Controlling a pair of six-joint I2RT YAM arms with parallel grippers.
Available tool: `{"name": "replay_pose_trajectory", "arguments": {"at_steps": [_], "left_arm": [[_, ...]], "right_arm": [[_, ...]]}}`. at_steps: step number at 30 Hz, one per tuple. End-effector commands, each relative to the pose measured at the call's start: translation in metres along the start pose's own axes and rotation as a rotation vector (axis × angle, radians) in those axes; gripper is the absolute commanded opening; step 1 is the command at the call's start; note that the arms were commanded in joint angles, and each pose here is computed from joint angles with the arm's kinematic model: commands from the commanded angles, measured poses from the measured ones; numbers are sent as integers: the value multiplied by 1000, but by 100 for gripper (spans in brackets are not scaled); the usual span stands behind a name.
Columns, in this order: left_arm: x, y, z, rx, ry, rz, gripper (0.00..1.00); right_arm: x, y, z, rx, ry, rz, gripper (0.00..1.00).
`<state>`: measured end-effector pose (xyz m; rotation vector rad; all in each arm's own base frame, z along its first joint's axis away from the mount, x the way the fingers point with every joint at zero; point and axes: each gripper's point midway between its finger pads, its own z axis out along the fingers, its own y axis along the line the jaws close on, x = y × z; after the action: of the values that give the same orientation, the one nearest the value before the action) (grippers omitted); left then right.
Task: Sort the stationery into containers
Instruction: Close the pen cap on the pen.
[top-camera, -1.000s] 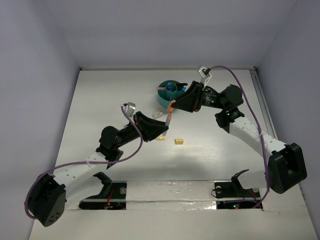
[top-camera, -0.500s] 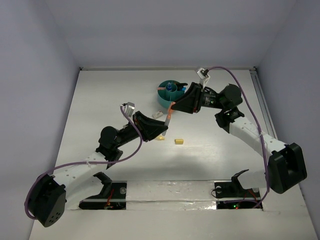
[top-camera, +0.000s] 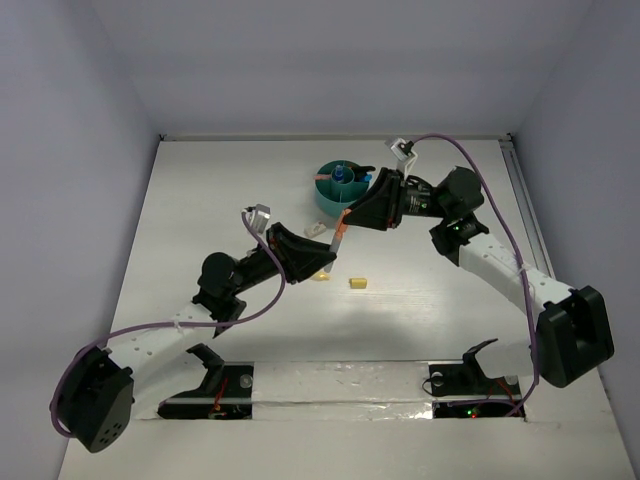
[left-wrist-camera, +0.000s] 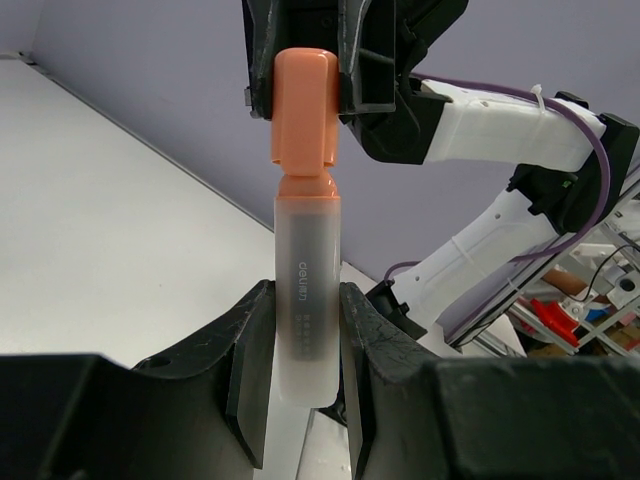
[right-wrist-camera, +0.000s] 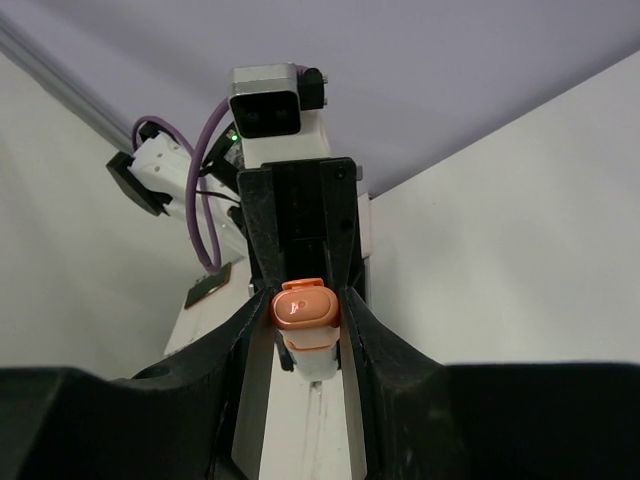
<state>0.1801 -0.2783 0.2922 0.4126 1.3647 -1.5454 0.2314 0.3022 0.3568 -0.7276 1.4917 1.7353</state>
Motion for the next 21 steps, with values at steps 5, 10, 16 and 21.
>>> {"name": "replay_pose_trajectory", "arguments": {"at_steps": [5,10,16,21], "left_arm": [[-13,-12,0,68,-47,32,0],[-14,-14,1,76,-51,28,0],[-16,-13,1,87,-53,24,0],[-15,-13,2,87,-51,22,0]], "right_arm": [[0,20,1,-90,31,-43,17],[7,17,2,-85,48,-28,17],[12,9,2,-61,54,-13,17],[13,9,4,-62,60,-17,17]]}}
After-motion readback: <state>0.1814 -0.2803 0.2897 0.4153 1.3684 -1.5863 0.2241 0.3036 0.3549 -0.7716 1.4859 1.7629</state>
